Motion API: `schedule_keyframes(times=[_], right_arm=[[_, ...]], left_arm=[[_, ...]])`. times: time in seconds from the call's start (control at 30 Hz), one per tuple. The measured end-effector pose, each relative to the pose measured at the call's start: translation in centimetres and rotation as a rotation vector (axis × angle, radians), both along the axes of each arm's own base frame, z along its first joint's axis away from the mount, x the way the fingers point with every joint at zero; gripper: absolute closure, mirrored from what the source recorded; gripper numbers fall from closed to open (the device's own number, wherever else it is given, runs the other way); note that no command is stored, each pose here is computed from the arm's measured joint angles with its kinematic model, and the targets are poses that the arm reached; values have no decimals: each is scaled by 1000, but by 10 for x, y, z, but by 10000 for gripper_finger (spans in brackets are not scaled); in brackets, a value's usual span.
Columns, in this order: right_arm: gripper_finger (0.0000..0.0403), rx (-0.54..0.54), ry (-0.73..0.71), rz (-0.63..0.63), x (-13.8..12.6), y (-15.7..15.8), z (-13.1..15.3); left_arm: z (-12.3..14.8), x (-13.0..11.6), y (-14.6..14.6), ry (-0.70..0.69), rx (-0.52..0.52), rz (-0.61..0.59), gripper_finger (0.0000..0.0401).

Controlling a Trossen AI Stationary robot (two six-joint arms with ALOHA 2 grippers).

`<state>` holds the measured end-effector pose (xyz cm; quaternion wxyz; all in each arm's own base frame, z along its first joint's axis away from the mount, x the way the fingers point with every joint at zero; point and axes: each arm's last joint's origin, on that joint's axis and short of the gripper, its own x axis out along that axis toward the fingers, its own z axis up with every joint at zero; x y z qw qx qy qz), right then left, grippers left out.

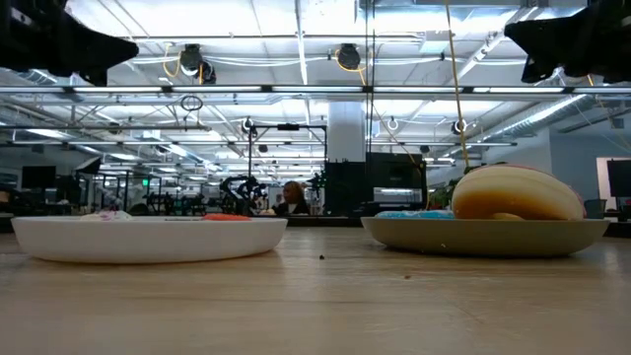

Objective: Pick & Place donuts
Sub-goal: Return to Home Position

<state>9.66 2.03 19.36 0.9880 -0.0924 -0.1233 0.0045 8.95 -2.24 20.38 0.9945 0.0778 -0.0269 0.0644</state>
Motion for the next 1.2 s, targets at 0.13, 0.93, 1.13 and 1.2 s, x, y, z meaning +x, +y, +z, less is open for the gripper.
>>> schedule_keyframes(times=[0.13, 0.93, 1.13, 1.2], right_arm=[[403, -4, 5, -12, 0, -1, 0], [403, 87, -63, 22, -1, -2, 5], [403, 91, -71, 21, -1, -2, 6], [403, 112, -72, 26, -1, -2, 6]], left_arm=[[-8, -4, 3, 62, 11, 12, 399], [-36, 8, -1, 82, 43, -34, 400], [-41, 12, 0, 137, 33, -11, 400], [-41, 12, 1, 139, 21, -2, 400]])
